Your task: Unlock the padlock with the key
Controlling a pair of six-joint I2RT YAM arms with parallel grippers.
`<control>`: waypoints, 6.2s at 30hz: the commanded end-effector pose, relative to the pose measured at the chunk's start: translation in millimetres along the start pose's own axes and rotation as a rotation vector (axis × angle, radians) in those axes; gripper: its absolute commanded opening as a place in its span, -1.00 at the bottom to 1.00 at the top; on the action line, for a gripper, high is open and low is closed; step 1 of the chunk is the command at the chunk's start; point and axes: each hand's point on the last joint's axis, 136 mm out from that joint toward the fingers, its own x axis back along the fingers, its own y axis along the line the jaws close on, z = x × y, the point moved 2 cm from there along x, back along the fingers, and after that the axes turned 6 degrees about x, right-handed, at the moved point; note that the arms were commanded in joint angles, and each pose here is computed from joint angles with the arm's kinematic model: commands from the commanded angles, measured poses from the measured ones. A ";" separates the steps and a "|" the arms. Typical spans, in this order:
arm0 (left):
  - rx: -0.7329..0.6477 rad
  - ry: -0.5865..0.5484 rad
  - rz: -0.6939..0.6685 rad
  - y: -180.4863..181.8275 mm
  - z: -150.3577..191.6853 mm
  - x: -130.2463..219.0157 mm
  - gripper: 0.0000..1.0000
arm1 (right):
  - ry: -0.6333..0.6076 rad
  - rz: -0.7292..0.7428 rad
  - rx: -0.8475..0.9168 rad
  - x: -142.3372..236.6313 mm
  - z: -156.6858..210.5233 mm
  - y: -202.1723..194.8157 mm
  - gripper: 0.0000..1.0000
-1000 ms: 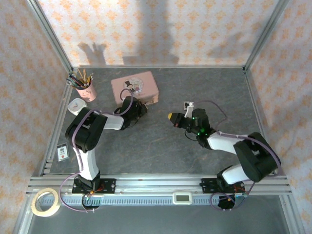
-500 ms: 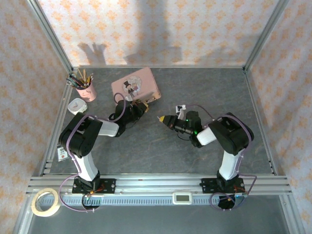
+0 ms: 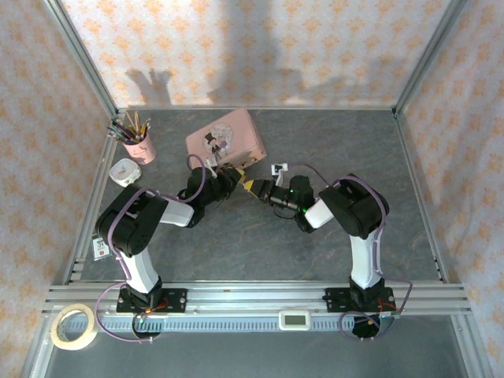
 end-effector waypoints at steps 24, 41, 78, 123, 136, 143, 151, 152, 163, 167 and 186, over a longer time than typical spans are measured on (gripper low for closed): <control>0.029 0.031 0.069 -16.0 11.9 4.8 -1.00 | -0.099 -0.035 -0.023 20.4 -9.7 5.3 -1.00; 0.019 0.033 0.066 -14.9 13.7 4.2 -1.00 | -0.085 -0.086 -0.012 16.9 -8.1 17.1 -1.00; -0.010 0.158 0.194 -45.1 39.7 9.3 -1.00 | -0.119 -0.065 -0.188 3.6 -27.4 0.8 -1.00; -0.252 0.068 0.505 -65.1 30.3 20.8 -1.00 | -0.156 -0.282 -0.834 25.4 -51.1 34.0 -1.00; -0.118 -0.006 0.329 -49.3 14.9 14.7 -1.00 | -0.204 -0.083 -0.525 35.2 -33.3 5.3 -0.39; -0.084 -0.054 0.213 -38.5 7.2 10.9 -1.00 | -0.213 0.002 -0.364 47.7 -22.8 5.4 -0.23; -0.055 -0.058 0.160 -40.4 10.0 7.6 -1.00 | -0.169 0.034 -0.226 35.6 -6.0 17.8 -0.19; -0.053 -0.055 0.159 -40.8 10.7 6.7 -1.00 | -0.167 0.026 -0.221 33.1 -5.4 19.9 -0.20; -0.028 -0.026 0.173 -42.5 20.8 2.9 -1.00 | -0.161 0.032 -0.241 20.6 -0.8 12.3 -0.35; -0.027 -0.015 0.175 -43.7 22.8 2.0 -1.00 | -0.150 0.027 -0.254 15.7 -0.2 9.1 -0.48; -0.035 0.033 0.257 -41.2 33.4 8.8 -1.00 | -0.203 -0.138 -0.443 25.2 -17.2 18.2 -1.00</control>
